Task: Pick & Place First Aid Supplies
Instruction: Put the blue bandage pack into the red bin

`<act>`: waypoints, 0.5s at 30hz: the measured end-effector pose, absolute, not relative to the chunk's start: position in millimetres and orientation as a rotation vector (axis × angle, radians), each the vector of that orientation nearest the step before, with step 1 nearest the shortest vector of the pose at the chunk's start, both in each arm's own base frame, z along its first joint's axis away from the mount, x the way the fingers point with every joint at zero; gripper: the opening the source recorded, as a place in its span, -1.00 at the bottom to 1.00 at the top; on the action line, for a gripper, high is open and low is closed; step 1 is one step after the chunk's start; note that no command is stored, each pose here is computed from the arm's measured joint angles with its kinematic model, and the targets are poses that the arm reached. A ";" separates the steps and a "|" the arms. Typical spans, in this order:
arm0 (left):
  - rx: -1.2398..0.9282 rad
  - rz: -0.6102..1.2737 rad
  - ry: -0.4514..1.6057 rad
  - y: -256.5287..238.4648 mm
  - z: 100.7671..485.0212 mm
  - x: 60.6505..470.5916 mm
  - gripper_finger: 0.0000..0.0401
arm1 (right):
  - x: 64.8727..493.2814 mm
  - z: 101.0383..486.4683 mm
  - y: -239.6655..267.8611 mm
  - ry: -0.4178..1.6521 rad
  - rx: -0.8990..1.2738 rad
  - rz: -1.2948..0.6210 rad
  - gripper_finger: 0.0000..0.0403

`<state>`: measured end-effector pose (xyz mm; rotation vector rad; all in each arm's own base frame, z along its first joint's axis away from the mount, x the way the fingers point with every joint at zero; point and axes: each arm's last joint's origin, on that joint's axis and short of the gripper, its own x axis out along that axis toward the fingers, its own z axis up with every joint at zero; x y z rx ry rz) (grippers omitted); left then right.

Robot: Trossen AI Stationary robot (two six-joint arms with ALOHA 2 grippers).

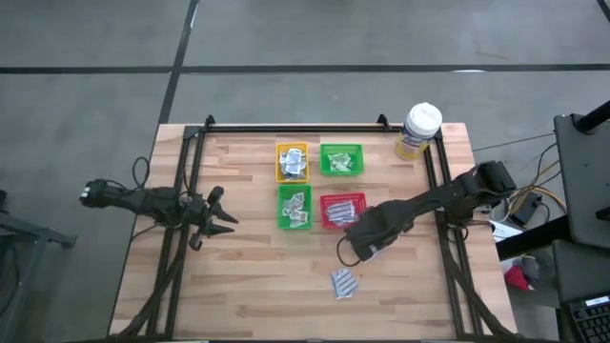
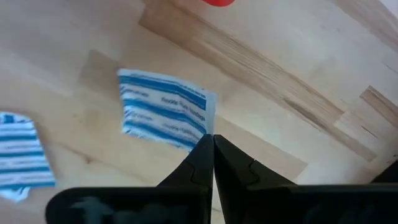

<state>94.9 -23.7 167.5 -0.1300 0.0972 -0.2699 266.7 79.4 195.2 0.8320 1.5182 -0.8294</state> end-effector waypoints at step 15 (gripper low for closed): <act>-0.126 -0.270 0.096 -23.7 167.6 94.9 -0.43 | 241.9 228.5 72.2 1.434 0.857 -0.693 -0.96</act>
